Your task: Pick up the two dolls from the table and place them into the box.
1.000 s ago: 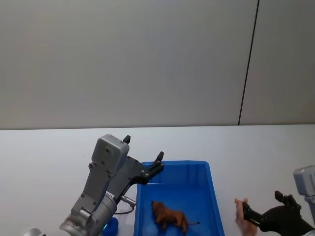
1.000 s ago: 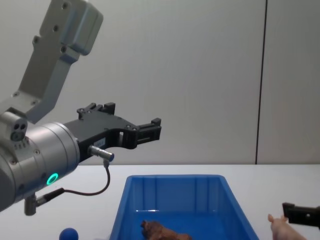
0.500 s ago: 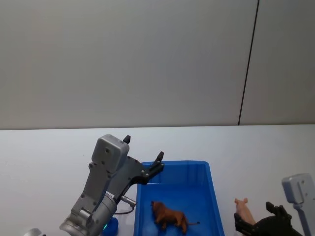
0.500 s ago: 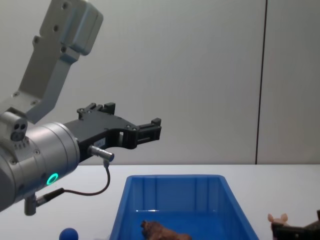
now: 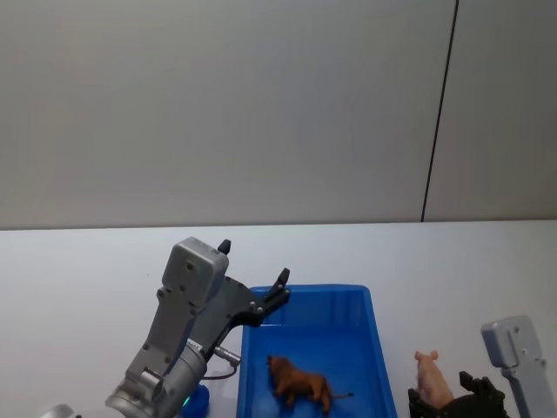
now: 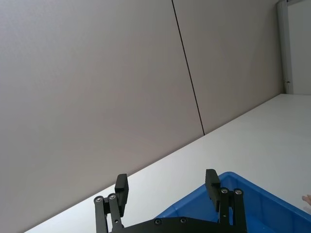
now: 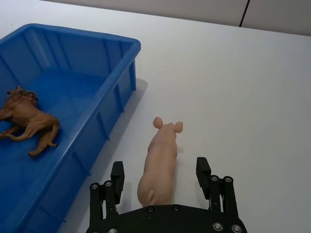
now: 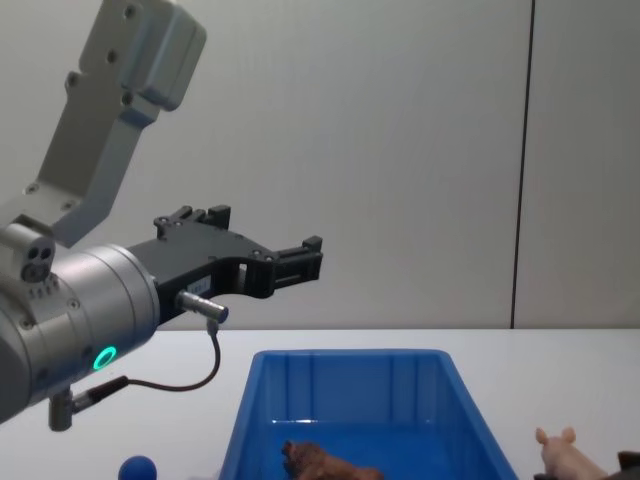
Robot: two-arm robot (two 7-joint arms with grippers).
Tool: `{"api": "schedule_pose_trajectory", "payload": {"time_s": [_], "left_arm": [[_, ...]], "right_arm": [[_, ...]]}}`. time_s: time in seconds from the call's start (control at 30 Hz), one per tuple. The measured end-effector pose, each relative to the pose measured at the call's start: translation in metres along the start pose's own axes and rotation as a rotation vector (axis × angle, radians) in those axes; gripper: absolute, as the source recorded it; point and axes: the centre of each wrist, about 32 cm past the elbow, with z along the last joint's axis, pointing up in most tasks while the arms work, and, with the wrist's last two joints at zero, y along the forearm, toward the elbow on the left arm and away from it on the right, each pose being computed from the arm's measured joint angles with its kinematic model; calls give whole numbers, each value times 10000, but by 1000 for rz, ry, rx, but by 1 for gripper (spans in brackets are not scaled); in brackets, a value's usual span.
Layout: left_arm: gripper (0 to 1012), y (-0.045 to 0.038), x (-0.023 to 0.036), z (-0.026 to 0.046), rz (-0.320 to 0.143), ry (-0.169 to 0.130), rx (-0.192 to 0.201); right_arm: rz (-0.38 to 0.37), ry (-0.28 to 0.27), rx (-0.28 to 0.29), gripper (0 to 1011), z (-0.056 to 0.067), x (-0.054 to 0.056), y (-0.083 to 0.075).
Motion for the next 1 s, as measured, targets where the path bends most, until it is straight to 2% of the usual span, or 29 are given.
{"api": "schedule_pose_trajectory", "payload": {"time_s": [0.17,0.2,0.37,0.47,0.5,0.63,1.0], "left_arm": [[1001,0,0,0,0,0,0],[1001,0,0,0,0,0,0],[1001,0,0,0,0,0,0],[1001,0,0,0,0,0,0],[1001,0,0,0,0,0,0],[1002,0,0,0,0,0,0],[1001,0,0,0,0,0,0]], "right_arm": [[-8,0,-7,810,-13,-19,41],[-8,0,-7,810,-13,-19,41],[-17,3,-14,620,-25,-33,78],[-21,3,-17,559,-27,-37,84],[-23,4,-18,500,-26,-39,89],[-30,6,-21,395,-22,-41,93],[-38,2,4,376,40,-41,71]]}}
